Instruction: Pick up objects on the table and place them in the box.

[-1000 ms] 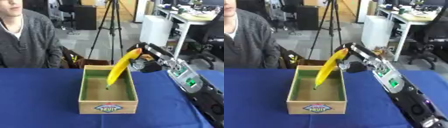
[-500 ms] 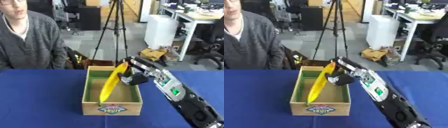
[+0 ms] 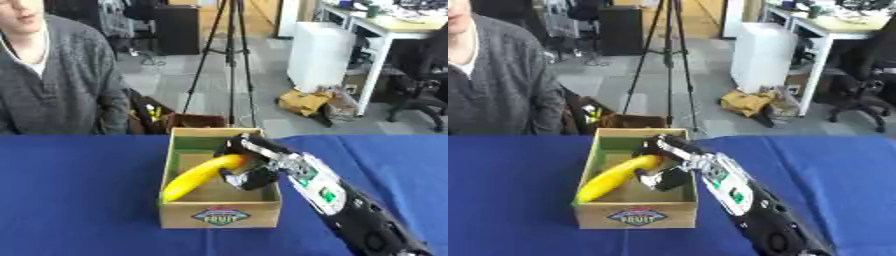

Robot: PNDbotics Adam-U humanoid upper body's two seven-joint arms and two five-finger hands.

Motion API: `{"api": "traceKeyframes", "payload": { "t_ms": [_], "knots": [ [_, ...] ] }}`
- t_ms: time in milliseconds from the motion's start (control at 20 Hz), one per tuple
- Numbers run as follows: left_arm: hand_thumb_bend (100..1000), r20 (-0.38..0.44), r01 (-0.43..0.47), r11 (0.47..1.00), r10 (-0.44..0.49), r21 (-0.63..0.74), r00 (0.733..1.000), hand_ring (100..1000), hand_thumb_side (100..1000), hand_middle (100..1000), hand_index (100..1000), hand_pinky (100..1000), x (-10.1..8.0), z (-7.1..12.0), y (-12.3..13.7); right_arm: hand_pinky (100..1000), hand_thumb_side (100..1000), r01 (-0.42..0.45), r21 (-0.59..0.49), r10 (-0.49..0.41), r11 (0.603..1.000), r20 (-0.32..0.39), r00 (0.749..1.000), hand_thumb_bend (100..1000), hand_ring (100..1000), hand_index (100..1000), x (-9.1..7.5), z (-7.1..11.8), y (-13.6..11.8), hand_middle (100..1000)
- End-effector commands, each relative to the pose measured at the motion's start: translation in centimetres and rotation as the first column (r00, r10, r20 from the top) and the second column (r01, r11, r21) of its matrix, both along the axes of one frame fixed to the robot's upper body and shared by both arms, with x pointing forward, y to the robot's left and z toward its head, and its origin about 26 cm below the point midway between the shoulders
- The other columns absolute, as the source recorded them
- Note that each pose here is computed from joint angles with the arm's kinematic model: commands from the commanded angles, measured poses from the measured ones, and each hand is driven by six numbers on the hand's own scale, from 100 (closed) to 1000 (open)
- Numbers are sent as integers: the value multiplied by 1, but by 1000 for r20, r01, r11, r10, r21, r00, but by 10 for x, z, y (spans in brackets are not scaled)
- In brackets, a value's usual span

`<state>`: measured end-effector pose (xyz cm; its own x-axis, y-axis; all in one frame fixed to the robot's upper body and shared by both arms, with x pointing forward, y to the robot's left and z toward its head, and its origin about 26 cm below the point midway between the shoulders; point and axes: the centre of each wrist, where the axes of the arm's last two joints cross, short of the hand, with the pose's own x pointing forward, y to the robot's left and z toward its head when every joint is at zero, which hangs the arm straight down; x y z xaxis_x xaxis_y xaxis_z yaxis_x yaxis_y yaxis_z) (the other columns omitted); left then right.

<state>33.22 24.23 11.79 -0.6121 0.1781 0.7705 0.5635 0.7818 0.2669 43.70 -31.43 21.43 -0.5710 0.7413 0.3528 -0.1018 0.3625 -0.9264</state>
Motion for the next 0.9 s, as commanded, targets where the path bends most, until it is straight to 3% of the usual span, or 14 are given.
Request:
{"api": "traceKeyframes", "payload": {
  "t_ms": [50, 350, 500, 650, 750, 800, 900],
  "knots": [
    [269, 30, 14, 1000, -14, 8, 999, 522, 972, 492, 725, 714, 1, 8, -2, 617, 249, -7, -35, 8, 999, 25, 1000, 100, 609, 767, 0, 6, 0, 522],
    [269, 32, 16, 1000, -17, 9, 999, 522, 972, 491, 724, 714, 1, 9, -3, 623, 244, -67, -165, 70, 984, 8, 998, 100, 636, 772, 1, -8, 11, 526],
    [270, 32, 16, 1000, -17, 9, 999, 522, 973, 491, 724, 715, 1, 9, -3, 633, 296, -68, -204, 73, 977, 19, 997, 100, 676, 775, 2, -12, 13, 554],
    [270, 33, 18, 1000, -18, 9, 999, 522, 972, 491, 723, 715, 1, 10, -3, 654, 371, -73, -231, 82, 970, 32, 996, 100, 775, 794, 3, -16, 15, 650],
    [270, 34, 18, 1000, -19, 9, 999, 522, 971, 491, 724, 715, 1, 10, -3, 699, 483, -78, -239, 90, 968, 39, 995, 100, 893, 812, 3, -16, 15, 770],
    [271, 33, 18, 1000, -18, 8, 999, 522, 972, 491, 723, 715, 1, 10, -3, 748, 561, -82, -243, 95, 967, 41, 995, 100, 964, 828, 3, -17, 15, 832],
    [271, 34, 18, 1000, -18, 8, 999, 522, 971, 491, 723, 715, 1, 11, -3, 817, 623, -89, -250, 104, 964, 46, 994, 100, 1000, 851, 3, -17, 15, 896]
  ]
}}
